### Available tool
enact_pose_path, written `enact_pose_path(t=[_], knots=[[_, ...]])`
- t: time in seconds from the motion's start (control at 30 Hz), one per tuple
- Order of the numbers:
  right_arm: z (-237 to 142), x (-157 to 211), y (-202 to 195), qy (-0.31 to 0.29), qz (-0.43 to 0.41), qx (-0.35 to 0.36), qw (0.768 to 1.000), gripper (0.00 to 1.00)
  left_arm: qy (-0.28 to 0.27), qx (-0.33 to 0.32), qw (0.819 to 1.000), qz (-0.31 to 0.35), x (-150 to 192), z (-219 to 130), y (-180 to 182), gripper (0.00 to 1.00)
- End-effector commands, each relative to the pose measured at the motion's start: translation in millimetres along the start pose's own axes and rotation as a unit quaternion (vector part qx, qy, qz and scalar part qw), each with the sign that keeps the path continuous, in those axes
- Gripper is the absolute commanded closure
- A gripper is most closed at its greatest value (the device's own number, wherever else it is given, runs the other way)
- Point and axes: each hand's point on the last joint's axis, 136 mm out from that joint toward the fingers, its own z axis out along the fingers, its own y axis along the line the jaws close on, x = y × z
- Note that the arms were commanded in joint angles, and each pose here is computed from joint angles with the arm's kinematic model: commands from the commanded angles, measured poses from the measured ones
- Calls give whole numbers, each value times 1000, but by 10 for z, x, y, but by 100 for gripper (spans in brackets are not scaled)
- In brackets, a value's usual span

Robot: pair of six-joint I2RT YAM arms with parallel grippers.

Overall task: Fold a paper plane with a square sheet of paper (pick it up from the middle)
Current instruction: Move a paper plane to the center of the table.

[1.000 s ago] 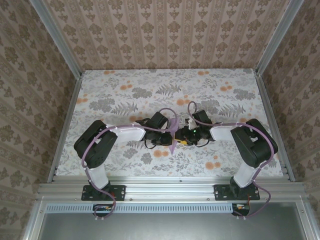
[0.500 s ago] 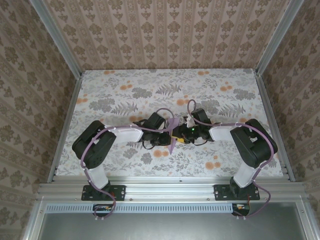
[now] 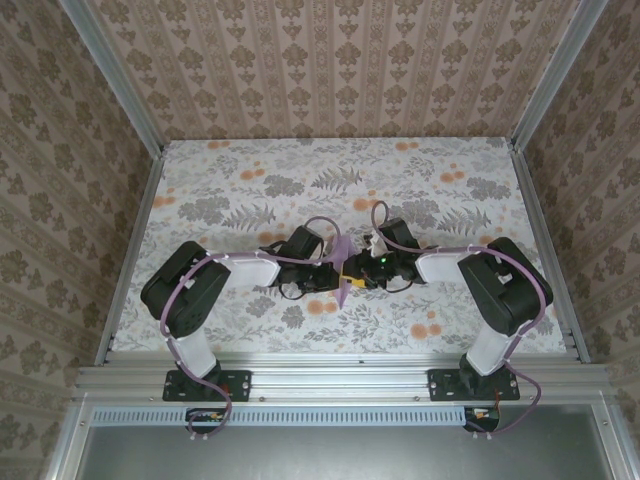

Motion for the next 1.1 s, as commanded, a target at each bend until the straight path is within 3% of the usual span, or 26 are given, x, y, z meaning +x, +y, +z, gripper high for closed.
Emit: enact_pose_path(t=[0.0,0.77,1.07], knots=[[49,31,-89,10,0,29,1000,67,-15,35,999,-4,-69,-97,-156,88],[146,20,-133,21,-19,78,997,80,-19,76,997,-28,-80,-100,-203,85],[-7,25,-166,21,-48,137,989,95,-21,70,997,-33,-89,-147,-109,75]])
